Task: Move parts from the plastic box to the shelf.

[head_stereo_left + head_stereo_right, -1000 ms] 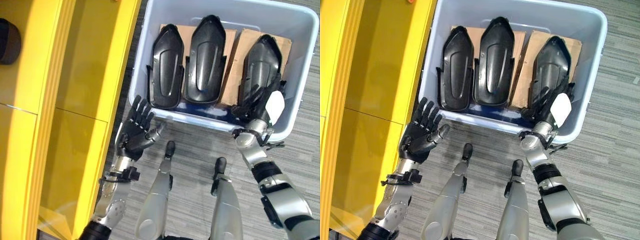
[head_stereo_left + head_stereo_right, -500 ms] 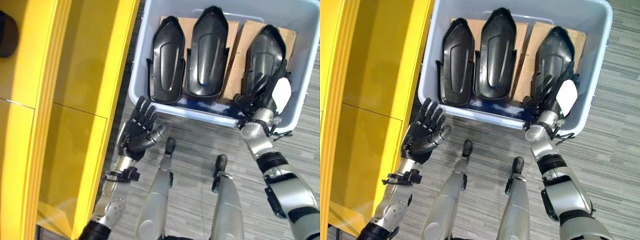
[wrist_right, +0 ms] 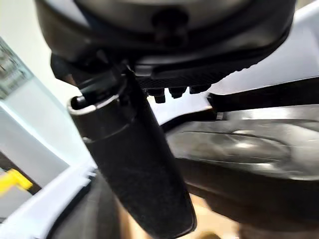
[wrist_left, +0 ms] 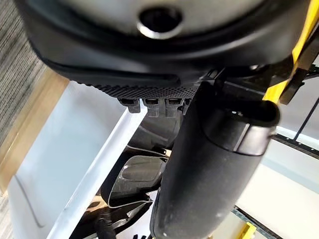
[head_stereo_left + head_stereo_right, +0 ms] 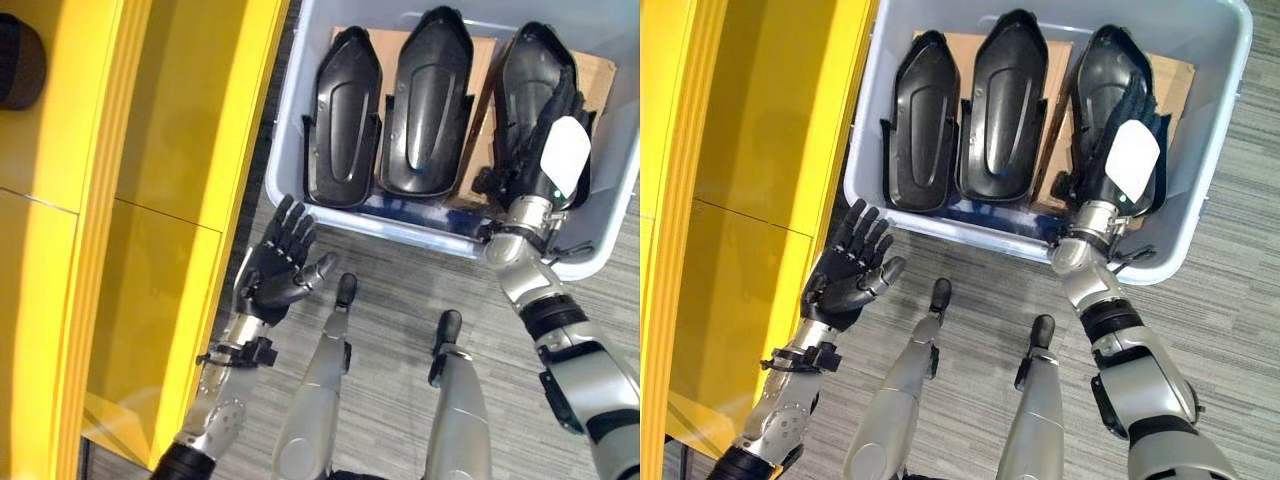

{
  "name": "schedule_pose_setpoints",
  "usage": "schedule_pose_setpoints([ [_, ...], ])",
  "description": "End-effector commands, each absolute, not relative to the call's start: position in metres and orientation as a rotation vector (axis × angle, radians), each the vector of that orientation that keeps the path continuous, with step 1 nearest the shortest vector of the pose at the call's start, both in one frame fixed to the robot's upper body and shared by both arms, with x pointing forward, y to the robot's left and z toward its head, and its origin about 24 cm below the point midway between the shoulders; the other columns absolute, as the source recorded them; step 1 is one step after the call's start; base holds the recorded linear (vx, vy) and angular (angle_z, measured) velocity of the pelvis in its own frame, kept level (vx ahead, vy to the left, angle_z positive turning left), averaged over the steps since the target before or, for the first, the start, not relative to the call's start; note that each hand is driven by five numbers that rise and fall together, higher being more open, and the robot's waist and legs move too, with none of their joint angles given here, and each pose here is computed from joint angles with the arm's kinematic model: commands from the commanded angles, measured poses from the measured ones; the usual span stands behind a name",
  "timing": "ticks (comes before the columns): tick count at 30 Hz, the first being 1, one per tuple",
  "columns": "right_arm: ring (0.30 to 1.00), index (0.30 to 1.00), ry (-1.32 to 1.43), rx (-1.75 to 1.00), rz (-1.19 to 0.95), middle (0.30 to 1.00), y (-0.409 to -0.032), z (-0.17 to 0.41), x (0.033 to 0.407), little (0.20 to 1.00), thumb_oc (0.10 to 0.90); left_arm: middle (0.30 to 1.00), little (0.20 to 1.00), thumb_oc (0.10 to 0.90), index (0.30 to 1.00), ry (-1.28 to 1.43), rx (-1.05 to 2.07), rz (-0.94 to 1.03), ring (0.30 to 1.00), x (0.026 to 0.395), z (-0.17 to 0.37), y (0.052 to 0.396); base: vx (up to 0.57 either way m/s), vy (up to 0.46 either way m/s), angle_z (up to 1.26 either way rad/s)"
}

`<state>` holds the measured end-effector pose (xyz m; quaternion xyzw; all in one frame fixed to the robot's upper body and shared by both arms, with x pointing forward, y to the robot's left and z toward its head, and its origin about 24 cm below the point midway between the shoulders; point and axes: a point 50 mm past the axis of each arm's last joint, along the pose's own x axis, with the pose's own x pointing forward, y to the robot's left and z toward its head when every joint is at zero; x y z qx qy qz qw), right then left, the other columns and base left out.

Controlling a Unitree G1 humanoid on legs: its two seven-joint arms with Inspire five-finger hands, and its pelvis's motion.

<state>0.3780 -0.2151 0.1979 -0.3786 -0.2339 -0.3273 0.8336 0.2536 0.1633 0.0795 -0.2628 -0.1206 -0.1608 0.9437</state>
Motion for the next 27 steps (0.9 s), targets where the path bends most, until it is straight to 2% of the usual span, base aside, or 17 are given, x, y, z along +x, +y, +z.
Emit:
schedule_pose_setpoints([
  [1,1.0,1.0,-0.818,-0.756,-0.773,1.0,-0.203,0.277,0.369,1.0,0.9,1.0,1.0,0.9,1.0,-0.451,-0.552,-0.443,1.0,0.244,0.118,0.153,0.0,0.0,0.0],
  [7,1.0,1.0,-0.966,-0.646,-0.717,1.0,-0.179,0.289,0.353,1.0,0.9,1.0,1.0,0.9,1.0,-0.447,-0.558,-0.457,1.0,0.24,0.116,0.152,0.0,0.0,0.0],
  [15,1.0,1.0,-1.238,-0.66,-0.471,1.0,-0.132,0.298,0.309,1.0,0.9,1.0,1.0,0.9,1.0,-0.502,-0.568,-0.46,1.0,0.237,0.123,0.156,0.0,-0.005,0.0],
  [18,1.0,1.0,-1.203,-0.875,-0.242,1.0,-0.124,0.272,0.296,1.0,0.9,1.0,1.0,0.9,1.0,-0.517,-0.595,-0.479,1.0,0.235,0.124,0.165,-0.03,-0.102,-0.12],
  [21,1.0,1.0,-1.141,-0.992,-0.148,1.0,-0.126,0.249,0.291,1.0,0.9,1.0,1.0,0.9,1.0,-0.532,-0.578,-0.474,1.0,0.235,0.126,0.169,-0.03,-0.083,-0.11],
  [24,1.0,1.0,-0.925,-1.07,-0.012,1.0,-0.143,0.214,0.3,1.0,0.9,1.0,1.0,0.9,1.0,-0.562,-0.547,-0.474,1.0,0.236,0.13,0.18,-0.07,-0.147,-0.13],
  [27,1.0,1.0,-0.858,-1.186,0.056,1.0,-0.148,0.205,0.309,1.0,0.9,1.0,1.0,0.9,1.0,-0.566,-0.528,-0.466,1.0,0.242,0.134,0.185,-0.07,-0.186,-0.15],
])
